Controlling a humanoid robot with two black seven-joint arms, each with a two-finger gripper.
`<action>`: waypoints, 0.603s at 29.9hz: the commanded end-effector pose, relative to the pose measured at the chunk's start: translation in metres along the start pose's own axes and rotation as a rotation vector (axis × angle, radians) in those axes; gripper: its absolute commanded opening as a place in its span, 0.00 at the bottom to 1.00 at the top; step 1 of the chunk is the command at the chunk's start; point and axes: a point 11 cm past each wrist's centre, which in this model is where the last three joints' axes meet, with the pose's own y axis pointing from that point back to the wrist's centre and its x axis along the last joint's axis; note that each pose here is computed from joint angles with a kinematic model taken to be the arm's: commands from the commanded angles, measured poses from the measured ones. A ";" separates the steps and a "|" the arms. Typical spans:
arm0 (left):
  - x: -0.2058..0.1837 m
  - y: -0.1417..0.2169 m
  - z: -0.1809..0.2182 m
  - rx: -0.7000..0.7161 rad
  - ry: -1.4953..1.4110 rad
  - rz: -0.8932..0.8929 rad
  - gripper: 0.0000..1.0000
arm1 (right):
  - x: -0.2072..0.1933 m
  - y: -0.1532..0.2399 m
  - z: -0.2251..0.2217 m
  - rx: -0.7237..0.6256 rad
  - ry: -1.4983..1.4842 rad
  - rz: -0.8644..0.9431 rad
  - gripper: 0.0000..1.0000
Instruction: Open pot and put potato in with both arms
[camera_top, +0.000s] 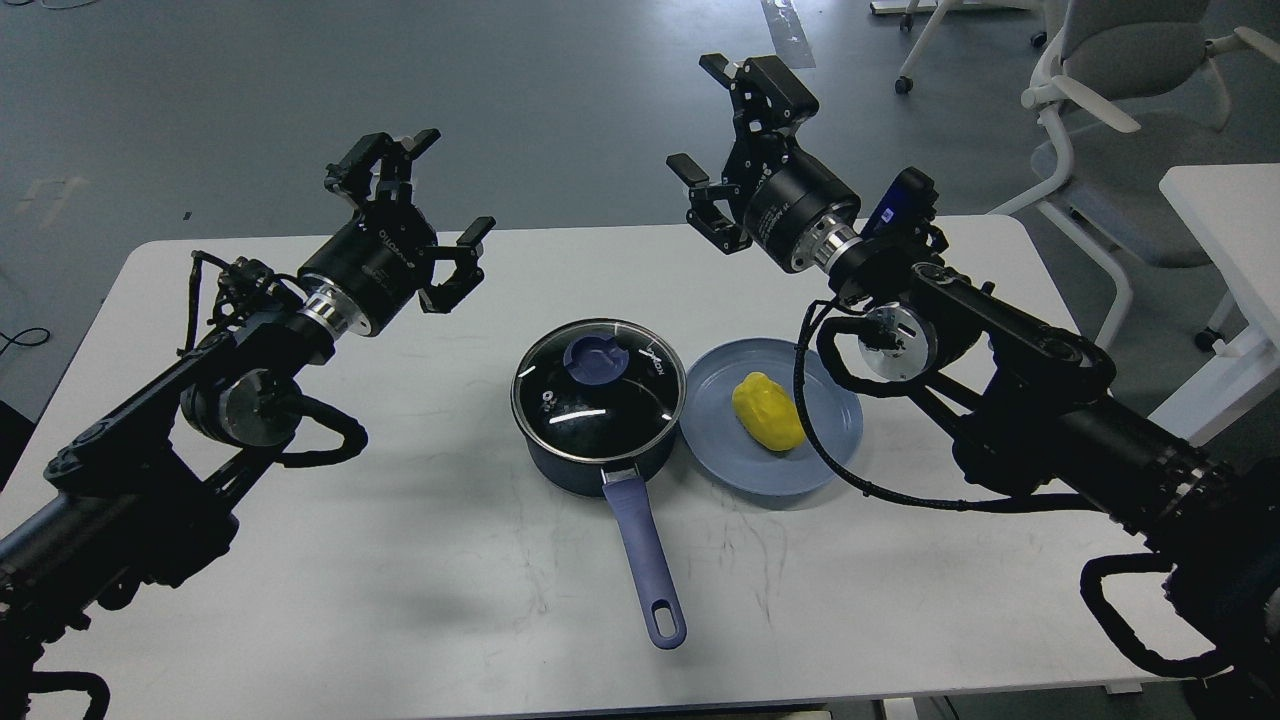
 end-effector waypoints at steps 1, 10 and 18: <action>0.007 0.006 0.017 -0.019 -0.033 0.002 0.98 | 0.004 0.000 0.000 -0.001 0.005 0.017 1.00; 0.007 0.004 0.020 -0.008 -0.037 0.007 0.98 | 0.003 -0.005 -0.003 0.000 0.019 0.017 1.00; 0.006 0.004 0.013 0.019 -0.023 0.007 0.98 | 0.004 -0.004 -0.003 0.000 0.020 0.019 1.00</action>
